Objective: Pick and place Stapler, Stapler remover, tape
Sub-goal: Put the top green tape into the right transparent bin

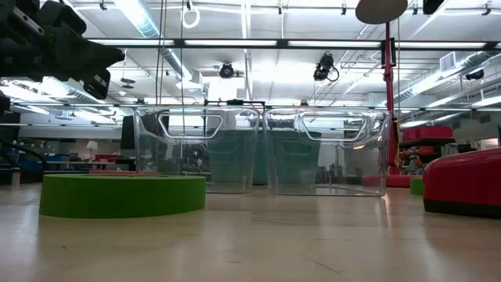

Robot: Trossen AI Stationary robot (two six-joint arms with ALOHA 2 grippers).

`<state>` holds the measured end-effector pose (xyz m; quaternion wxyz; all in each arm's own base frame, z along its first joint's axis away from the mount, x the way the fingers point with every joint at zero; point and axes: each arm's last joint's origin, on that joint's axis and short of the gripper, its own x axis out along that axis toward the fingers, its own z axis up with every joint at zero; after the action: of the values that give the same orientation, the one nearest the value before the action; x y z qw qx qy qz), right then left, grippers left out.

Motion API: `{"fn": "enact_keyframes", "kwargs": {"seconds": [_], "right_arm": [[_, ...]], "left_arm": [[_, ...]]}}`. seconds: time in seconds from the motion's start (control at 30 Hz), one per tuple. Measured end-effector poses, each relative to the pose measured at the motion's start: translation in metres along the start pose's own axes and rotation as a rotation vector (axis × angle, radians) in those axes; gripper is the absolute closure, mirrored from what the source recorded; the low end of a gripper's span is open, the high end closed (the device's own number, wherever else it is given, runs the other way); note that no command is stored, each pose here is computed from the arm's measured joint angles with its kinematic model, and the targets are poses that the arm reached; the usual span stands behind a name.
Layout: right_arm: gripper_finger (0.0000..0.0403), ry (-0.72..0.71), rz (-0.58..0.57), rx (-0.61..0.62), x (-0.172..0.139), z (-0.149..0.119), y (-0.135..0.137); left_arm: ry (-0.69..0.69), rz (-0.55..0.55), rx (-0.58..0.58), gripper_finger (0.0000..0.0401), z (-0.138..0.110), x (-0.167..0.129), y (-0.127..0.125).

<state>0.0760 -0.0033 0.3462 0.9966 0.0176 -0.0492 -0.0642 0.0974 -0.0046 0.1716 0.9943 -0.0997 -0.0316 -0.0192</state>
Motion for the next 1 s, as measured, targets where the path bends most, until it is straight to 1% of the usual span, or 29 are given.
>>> {"fn": "enact_keyframes", "kwargs": {"seconds": [0.1, 0.3, 0.43, 0.6, 0.87, 1.0], "right_arm": [[0.0346, 0.000, 0.000, -0.027, 0.000, 0.000, 0.000], [0.0346, 0.011, 0.000, 0.000, 0.000, -0.001, 0.000], [0.0346, 0.112, 0.003, 0.012, 0.000, -0.011, 0.000], [0.0346, 0.268, 0.051, 0.053, 0.005, -0.025, 0.002], [0.0346, 0.392, 0.138, 0.119, 0.022, -0.036, 0.007], [0.0346, 0.476, 0.168, 0.139, 0.027, -0.043, 0.009]], "left_arm": [[0.000, 0.000, 0.000, 0.0398, 0.000, 0.000, 0.000], [0.000, 0.000, 0.000, 0.0398, 0.000, 0.000, 0.000], [0.000, 0.000, 0.000, 0.0398, 0.000, 0.000, 0.000], [-0.001, 0.000, 0.000, 0.0398, 0.000, 0.000, 0.000], [0.000, 0.000, 0.000, 0.0398, 0.000, 0.000, 0.000], [0.000, 0.000, 0.000, 0.0398, 0.000, 0.000, 0.000]]}}
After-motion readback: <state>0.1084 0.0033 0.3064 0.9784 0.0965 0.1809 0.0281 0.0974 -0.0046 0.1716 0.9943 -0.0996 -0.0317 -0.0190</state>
